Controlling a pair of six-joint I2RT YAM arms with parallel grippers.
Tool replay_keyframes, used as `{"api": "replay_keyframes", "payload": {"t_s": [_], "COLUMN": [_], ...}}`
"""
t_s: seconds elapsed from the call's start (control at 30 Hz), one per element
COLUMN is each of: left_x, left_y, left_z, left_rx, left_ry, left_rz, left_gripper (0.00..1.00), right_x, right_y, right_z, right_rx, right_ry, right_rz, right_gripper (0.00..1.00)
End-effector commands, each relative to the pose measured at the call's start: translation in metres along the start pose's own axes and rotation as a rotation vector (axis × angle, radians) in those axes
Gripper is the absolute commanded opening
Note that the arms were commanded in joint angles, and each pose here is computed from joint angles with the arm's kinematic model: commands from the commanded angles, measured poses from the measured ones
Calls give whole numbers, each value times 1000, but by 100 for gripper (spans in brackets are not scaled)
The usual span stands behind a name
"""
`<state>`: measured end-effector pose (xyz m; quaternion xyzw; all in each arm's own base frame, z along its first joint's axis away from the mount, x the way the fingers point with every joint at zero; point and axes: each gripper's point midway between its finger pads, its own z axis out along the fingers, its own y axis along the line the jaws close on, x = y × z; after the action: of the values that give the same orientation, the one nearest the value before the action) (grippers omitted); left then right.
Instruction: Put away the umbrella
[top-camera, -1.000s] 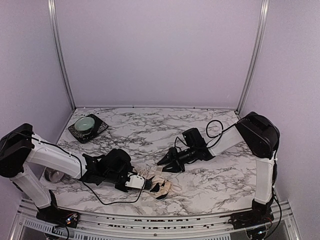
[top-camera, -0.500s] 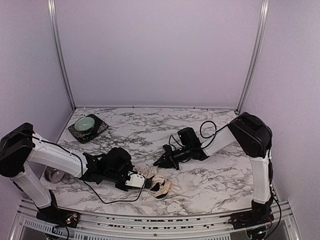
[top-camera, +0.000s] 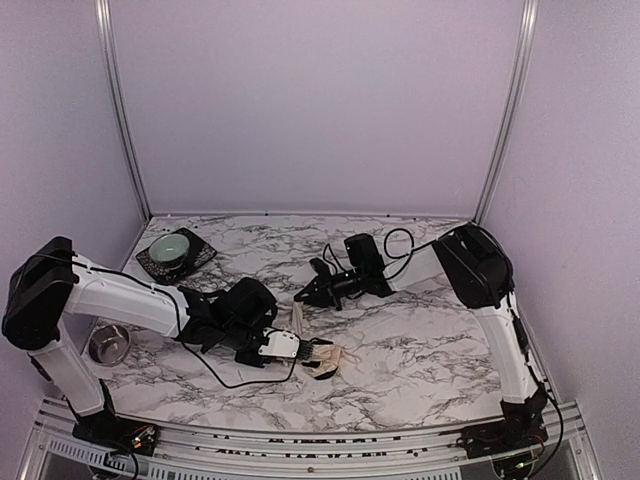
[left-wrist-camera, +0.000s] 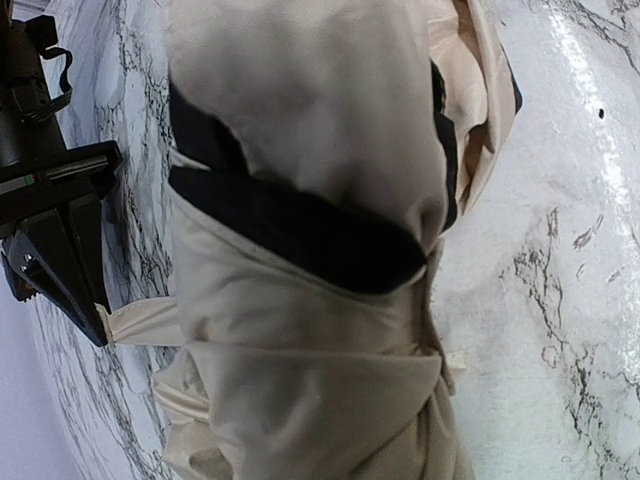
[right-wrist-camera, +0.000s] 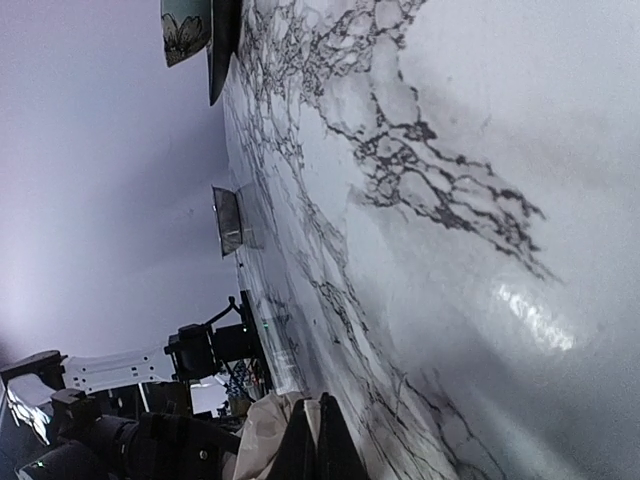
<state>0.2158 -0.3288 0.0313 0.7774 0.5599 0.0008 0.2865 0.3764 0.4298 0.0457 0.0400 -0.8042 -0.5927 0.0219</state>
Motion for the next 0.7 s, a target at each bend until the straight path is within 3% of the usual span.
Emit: {"api": "replay_keyframes", "payload": {"t_s": [0.0, 0.1, 0.2, 0.4, 0.67], "left_x": [33, 28, 14, 3, 8], "left_y": [-137, -139, -128, -90, -73], "left_z": [-18, -21, -19, -12, -6], "left_rx": [554, 590, 596, 650, 794], "left_ry": [98, 92, 75, 31, 65], "left_rz": [28, -10, -142, -536, -758], "left_gripper": [0, 0, 0, 0, 0], "right_x": [-125, -148, -153, -101, -68], "right_y": [57, 85, 105, 115, 136], "right_z": [-70, -87, -98, -101, -113], "right_rx": [-29, -38, -52, -109, -169], "right_ry": [-383, -424, -430, -351, -320], "right_rz": [-267, -351, -410, -474, -614], "right_gripper": [0, 0, 0, 0, 0]}}
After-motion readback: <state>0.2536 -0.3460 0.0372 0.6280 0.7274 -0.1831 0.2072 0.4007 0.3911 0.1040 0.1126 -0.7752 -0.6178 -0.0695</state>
